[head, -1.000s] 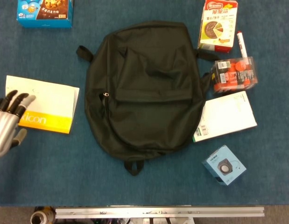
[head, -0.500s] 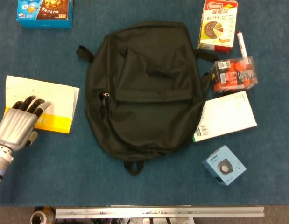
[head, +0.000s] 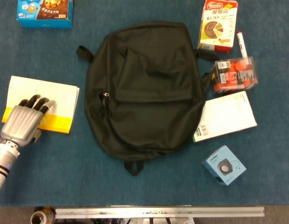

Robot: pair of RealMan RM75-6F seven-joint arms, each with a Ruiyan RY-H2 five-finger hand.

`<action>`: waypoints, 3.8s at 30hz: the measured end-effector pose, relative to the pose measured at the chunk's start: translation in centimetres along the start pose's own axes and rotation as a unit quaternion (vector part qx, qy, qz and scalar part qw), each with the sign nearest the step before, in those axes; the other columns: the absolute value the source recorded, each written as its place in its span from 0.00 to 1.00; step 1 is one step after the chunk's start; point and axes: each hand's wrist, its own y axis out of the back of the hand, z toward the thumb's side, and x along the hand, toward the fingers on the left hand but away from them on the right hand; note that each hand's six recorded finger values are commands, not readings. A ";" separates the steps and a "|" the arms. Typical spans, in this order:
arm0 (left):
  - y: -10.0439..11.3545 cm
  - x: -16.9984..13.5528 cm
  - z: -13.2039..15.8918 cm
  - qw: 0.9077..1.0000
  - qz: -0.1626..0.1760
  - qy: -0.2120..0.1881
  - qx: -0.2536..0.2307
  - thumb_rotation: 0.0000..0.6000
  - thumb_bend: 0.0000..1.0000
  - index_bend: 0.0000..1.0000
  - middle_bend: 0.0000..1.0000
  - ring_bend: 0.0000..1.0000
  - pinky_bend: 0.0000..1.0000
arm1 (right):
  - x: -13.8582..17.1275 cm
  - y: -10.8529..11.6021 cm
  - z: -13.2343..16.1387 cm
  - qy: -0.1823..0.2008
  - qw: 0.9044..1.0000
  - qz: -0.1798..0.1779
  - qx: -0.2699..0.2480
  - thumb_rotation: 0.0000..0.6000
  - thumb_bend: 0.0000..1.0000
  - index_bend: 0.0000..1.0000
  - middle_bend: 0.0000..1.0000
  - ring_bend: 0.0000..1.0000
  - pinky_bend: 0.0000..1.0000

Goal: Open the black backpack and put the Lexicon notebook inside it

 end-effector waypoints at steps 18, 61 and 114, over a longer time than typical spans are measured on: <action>-0.2 0.4 0.2 1.000 -0.010 0.004 0.006 1.00 0.25 0.15 0.18 0.12 0.25 | 0.5 0.4 -1.0 -0.011 1.000 -0.004 -0.002 1.00 0.30 0.36 0.41 0.37 0.55; 2.1 2.1 -0.1 0.992 0.121 0.040 -0.015 1.00 0.37 0.44 0.44 0.39 0.41 | 0.7 0.5 -1.4 -0.015 1.000 0.005 -0.008 1.00 0.30 0.36 0.41 0.37 0.55; 10.2 -4.4 -1.8 0.957 0.279 0.006 -0.084 1.00 0.37 0.62 0.59 0.51 0.55 | -2.2 -6.3 11.9 0.147 0.976 0.152 -0.042 1.00 0.19 0.36 0.41 0.36 0.55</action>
